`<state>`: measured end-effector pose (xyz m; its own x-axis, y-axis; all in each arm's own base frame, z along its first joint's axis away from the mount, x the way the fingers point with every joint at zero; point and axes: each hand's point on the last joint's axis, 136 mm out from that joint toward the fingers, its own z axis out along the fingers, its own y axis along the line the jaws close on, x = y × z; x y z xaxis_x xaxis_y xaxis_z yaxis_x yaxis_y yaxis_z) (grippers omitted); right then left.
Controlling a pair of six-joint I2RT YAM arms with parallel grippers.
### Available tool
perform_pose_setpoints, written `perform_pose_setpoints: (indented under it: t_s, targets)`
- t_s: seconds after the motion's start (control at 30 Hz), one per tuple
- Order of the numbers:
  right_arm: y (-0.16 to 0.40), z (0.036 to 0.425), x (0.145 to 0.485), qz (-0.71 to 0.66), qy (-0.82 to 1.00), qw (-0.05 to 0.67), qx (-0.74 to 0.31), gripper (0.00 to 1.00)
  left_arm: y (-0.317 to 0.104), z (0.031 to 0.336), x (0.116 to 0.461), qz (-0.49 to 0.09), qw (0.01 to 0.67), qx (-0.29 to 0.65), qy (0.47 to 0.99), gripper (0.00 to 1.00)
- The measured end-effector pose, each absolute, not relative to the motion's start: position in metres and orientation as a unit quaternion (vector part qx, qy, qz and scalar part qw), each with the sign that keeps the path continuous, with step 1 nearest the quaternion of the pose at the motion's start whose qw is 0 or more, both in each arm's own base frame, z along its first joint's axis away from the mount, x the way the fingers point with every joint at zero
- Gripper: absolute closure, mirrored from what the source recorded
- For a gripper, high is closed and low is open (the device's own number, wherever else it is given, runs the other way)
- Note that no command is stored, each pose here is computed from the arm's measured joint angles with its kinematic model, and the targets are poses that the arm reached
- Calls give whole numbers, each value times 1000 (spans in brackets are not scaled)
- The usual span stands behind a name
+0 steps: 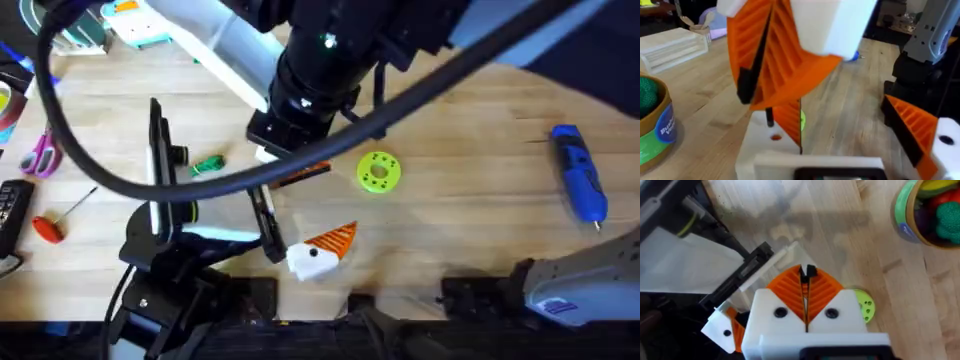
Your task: Pick up the gripper from the table and insert it into the empty holder that is missing its gripper. Then pick up a screw, insert it into the mounting hole, and use the screwdriver to tighten it. Finally, clean up the table by picking up the vegetable and placing it into the bucket.
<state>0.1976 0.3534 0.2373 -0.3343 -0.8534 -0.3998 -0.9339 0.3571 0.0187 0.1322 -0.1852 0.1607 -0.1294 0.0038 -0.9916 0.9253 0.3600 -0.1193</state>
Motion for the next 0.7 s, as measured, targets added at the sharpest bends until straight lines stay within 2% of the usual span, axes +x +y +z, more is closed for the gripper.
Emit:
perform_pose_setpoints:
  t_s: [0.7]
  targets:
    - [355, 229, 197, 121, 816, 151, -545, 995, -185, 161, 132, -426, 542, 373, 621, 8]
